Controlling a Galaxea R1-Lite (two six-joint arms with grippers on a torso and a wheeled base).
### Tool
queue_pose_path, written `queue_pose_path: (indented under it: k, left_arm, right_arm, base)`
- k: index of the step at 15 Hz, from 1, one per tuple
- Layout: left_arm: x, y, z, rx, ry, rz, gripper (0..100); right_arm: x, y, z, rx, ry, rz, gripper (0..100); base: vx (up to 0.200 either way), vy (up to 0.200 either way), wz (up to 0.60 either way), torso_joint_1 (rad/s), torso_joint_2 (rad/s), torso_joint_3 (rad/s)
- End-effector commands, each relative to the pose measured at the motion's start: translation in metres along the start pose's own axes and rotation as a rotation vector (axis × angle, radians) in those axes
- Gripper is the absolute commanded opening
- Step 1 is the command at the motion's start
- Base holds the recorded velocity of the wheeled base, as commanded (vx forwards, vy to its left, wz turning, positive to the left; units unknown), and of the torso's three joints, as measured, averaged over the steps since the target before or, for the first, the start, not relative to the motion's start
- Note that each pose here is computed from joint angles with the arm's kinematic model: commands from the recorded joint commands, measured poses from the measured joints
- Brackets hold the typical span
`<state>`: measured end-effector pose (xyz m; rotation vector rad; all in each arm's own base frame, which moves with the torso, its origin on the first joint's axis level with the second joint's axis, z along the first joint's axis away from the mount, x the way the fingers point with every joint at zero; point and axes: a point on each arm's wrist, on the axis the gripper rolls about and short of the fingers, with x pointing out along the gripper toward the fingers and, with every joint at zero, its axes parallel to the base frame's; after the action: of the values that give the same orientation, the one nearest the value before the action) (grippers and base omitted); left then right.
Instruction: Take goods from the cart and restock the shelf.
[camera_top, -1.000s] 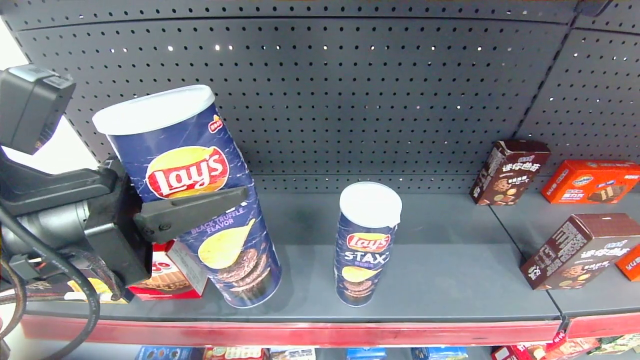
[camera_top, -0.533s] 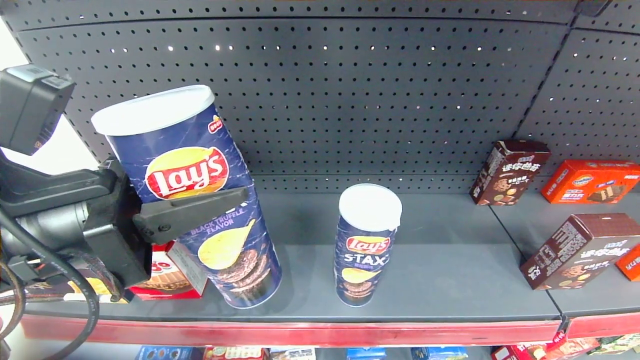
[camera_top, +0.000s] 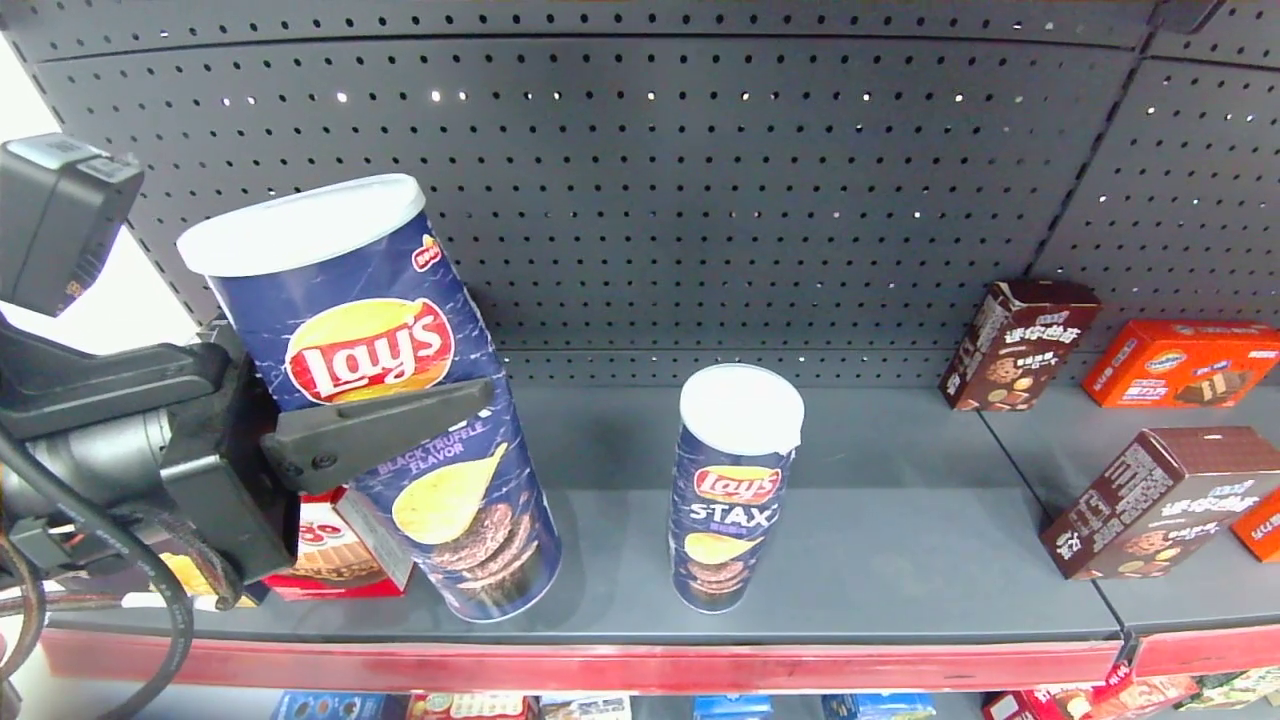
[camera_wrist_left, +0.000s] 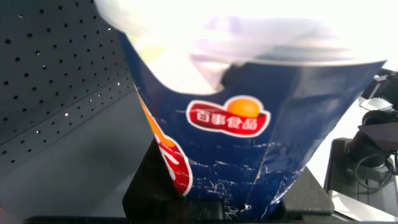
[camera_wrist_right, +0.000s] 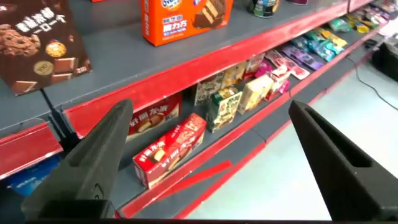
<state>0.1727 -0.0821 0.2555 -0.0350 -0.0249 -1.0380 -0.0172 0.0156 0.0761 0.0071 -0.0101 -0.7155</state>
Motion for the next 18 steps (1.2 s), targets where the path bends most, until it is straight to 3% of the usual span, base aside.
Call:
queue_pose_path:
  k: [1, 11, 12, 15, 18]
  left_arm:
    - [-0.001, -0.001, 0.000, 0.003, -0.004, -0.001, 0]
    - [-0.004, -0.008, 0.009, 0.016, -0.036, -0.034, 0]
    - [-0.004, -0.008, 0.010, 0.015, -0.037, -0.036, 0]
    - [0.000, -0.012, 0.008, 0.009, -0.030, -0.067, 0]
    - [0.000, -0.011, 0.010, -0.005, -0.034, -0.069, 0]
  right_arm:
    - [0.000, 0.000, 0.000, 0.001, 0.005, 0.014, 100]
    - [0.000, -0.001, 0.000, -0.001, 0.004, 0.034, 100]
    - [0.000, -0.002, 0.000, 0.000, 0.006, 0.087, 100]
    - [0.002, -0.009, 0.000, 0.003, 0.008, 0.416, 100]
    - [0.002, -0.009, 0.000, 0.001, 0.011, 0.406, 100]
  base:
    - [0.000, 0.000, 0.00, 0.000, 0.00, 0.000]
    - [0.000, 0.000, 0.00, 0.000, 0.00, 0.000]
    - [0.000, 0.000, 0.00, 0.000, 0.00, 0.000]
    - [0.000, 0.000, 0.00, 0.000, 0.00, 0.000]
    - [0.000, 0.000, 0.00, 0.000, 0.00, 0.000]
